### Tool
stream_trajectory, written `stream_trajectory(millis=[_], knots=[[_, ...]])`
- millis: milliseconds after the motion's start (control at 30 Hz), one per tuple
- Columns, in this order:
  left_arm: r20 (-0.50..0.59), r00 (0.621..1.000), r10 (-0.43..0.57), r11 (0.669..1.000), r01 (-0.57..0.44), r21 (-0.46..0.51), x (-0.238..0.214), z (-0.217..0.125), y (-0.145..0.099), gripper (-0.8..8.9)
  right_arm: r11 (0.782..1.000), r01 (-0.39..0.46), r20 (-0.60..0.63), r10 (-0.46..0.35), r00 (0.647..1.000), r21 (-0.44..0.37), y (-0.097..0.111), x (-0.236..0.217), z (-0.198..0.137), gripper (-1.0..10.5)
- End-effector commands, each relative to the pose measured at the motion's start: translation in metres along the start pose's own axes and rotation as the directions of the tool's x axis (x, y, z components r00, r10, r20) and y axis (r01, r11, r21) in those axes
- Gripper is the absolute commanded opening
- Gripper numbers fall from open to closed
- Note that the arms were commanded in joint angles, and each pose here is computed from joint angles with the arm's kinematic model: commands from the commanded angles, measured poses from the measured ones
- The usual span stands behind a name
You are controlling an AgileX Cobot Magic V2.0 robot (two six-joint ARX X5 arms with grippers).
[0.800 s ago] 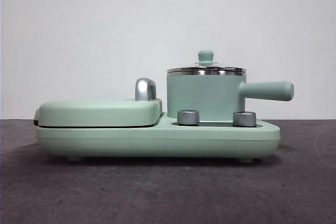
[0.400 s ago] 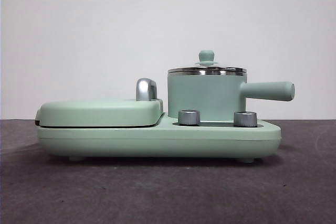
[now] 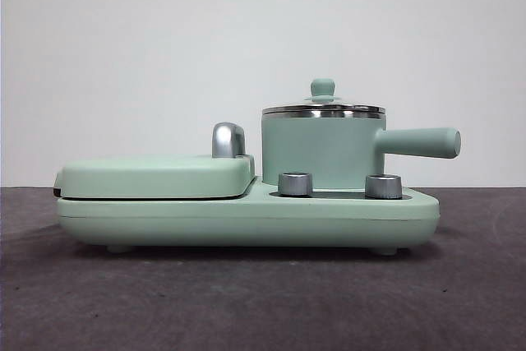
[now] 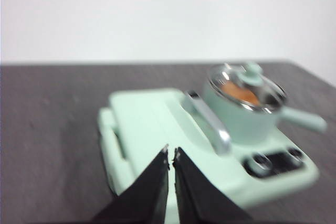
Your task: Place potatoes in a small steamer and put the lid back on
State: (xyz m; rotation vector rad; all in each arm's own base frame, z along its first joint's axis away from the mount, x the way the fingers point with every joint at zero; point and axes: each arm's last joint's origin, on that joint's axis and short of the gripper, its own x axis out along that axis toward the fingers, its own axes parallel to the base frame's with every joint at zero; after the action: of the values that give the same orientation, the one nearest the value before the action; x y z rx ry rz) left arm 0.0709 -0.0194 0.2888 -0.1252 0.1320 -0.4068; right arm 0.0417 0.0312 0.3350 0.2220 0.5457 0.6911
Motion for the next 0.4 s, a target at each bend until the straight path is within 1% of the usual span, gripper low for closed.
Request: stream_trajectory(millis=[33,100,233,400], knots=[[0.058,0.998,0.032,0.999,-0.033,0.019,0.01,-0.024,0.009,0.2,1.0,-0.01,0.015,0.01,1.0,-0.016,0.002,-0.002,0.003,0.3],[0.059,0.995,0.08,0.997,-0.081,0.012,0.013,-0.043,0.016,0.2,1.0,-0.01,0.015,0.01,1.0,-0.016,0.002,-0.002,0.003,0.3],[0.011,0.987,0.163,0.987,-0.163,-0.011,0.018,-0.077,0.028,0.2,1.0,-0.009,0.015,0.01,1.0,-0.016,0.002,-0.002,0.003,0.3],[-0.043,0.96,0.277,0.96,-0.278,-0.041,0.025,-0.105,0.041,0.2,1.0,-0.01,0.015,0.01,1.0,-0.016,0.002,-0.002,0.003,0.3]])
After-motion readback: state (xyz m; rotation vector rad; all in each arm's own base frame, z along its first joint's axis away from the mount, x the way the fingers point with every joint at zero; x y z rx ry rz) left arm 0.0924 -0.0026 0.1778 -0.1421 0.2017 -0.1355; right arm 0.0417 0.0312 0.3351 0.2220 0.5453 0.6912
